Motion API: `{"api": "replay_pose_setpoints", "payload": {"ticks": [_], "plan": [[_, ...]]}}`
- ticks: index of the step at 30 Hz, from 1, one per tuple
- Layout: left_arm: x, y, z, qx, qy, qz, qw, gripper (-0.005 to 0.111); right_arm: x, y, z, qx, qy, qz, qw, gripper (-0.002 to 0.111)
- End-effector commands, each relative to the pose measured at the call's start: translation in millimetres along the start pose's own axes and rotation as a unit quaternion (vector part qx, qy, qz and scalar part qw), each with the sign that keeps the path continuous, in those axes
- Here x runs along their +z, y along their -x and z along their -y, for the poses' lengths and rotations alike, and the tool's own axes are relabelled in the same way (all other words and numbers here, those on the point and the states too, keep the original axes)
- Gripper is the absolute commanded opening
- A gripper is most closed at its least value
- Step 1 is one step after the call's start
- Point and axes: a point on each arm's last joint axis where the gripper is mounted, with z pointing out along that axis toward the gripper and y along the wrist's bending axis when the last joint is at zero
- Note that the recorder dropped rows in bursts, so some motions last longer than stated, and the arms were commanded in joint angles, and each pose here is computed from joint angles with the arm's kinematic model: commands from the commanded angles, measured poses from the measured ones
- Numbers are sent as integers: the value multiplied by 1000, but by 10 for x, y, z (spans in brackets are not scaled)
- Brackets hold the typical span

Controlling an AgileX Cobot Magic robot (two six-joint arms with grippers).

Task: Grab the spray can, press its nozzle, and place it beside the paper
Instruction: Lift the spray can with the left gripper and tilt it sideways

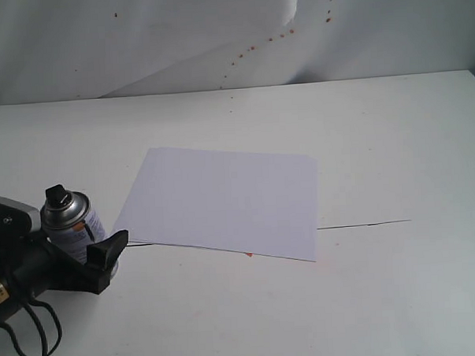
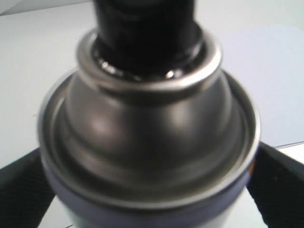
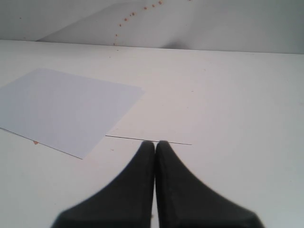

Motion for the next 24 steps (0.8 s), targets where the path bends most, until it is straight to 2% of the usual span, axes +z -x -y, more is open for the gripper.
{"api": "replay_pose_setpoints", "payload": {"ticks": [1,6,9,16,18,21,22,24], "plan": [[12,0,-2,1,4,-5,1000,95,-1,-10,1,-5,1,1,1000,0],[12,-18,-3,1,4,-15,1000,93,-1,-10,1,-5,1,1,1000,0],[12,-18,-3,1,4,-15,1000,83,-1,-10,1,-5,1,1,1000,0],[12,-18,-3,1,4,-15,1000,49,-1,-10,1,-5,1,1,1000,0],[12,-18,6,4,-1,-15,1000,34,-1,-10,1,-5,1,1,1000,0],[11,-21,40,14,-19,-16,1000,5,-1,-10,1,-5,1,1,1000,0],[11,-21,50,17,-25,-16,999,0,-1,-10,1,-5,1,1,1000,0],[10,-22,56,19,-29,-16,999,0,-1,-10,1,-5,1,1,1000,0]]}}
